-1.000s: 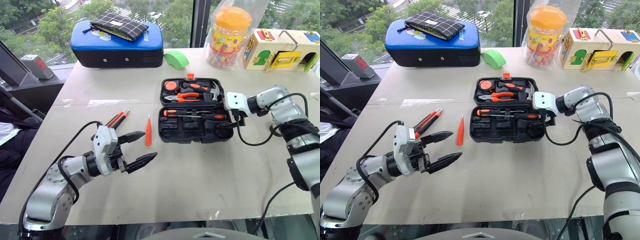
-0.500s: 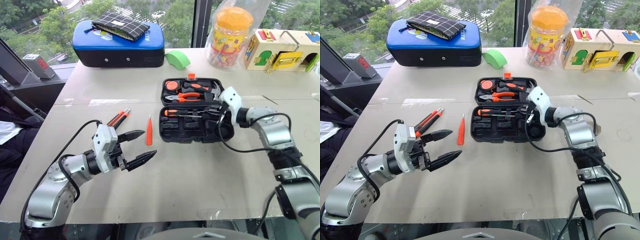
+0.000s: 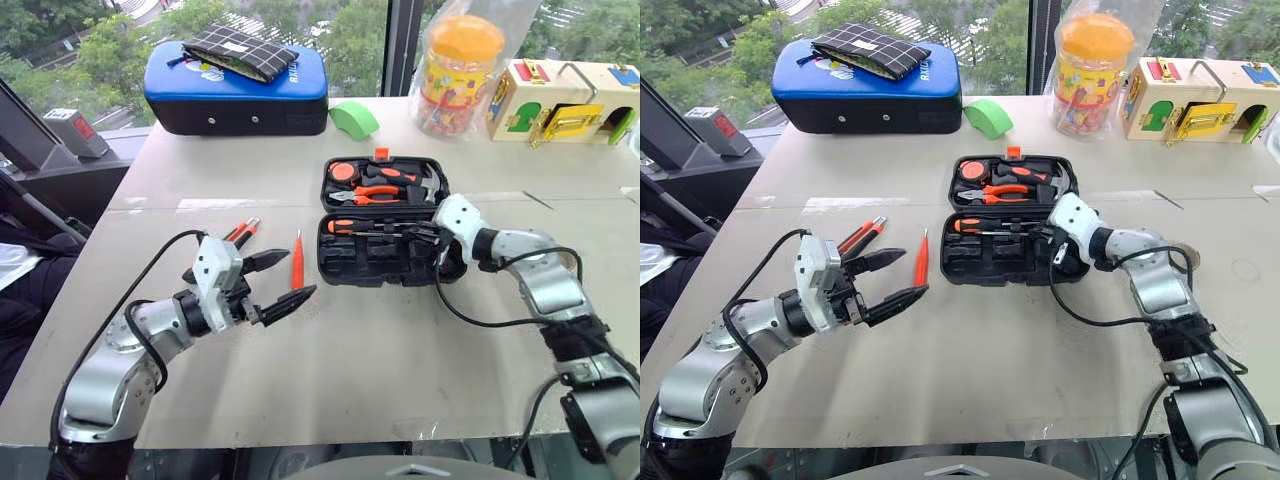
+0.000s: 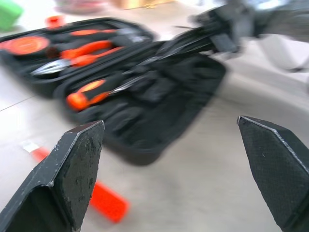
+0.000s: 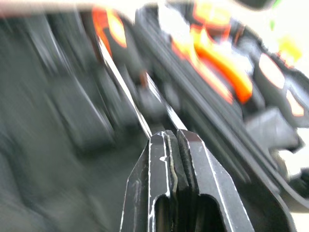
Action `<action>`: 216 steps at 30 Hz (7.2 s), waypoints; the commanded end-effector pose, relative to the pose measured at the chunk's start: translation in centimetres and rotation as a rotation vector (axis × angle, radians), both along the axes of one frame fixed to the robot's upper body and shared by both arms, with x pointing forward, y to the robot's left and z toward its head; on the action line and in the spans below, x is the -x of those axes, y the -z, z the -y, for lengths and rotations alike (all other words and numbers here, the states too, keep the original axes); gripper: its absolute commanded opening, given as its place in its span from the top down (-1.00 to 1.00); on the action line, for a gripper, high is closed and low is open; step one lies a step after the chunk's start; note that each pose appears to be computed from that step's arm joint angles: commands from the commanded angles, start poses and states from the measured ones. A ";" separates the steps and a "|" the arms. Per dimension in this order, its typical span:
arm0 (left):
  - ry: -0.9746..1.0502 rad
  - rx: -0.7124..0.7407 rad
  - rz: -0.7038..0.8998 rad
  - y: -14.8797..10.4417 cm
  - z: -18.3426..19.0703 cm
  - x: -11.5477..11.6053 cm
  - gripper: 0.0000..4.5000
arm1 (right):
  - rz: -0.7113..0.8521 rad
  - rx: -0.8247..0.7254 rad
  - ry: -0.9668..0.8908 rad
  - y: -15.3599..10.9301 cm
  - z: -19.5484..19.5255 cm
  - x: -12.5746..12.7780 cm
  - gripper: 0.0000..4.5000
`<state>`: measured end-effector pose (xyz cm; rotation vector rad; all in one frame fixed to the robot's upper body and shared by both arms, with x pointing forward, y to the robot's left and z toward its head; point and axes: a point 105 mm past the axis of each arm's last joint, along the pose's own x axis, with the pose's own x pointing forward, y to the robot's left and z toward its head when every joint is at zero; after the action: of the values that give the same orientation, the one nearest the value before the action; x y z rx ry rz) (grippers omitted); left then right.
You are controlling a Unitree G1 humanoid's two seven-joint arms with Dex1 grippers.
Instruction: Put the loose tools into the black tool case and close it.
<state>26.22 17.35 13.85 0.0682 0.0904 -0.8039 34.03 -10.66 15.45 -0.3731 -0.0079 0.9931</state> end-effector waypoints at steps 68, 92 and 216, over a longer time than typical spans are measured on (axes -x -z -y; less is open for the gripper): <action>0.582 -0.519 0.138 -0.8 9.0 -10.2 0.85 | -0.016 -0.026 0.099 -3.1 4.2 13.1 -1.00; 0.668 -0.750 0.086 1.3 8.9 -12.1 0.85 | -0.011 -0.028 0.189 -1.9 5.0 14.4 -1.00; 0.341 -0.445 0.098 5.9 11.7 -11.4 0.98 | -0.027 -0.036 0.181 -1.2 4.5 13.6 -1.00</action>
<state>38.03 5.36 10.08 0.5229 0.0972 -1.1054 20.57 -15.31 15.91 -0.2991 0.0685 0.8098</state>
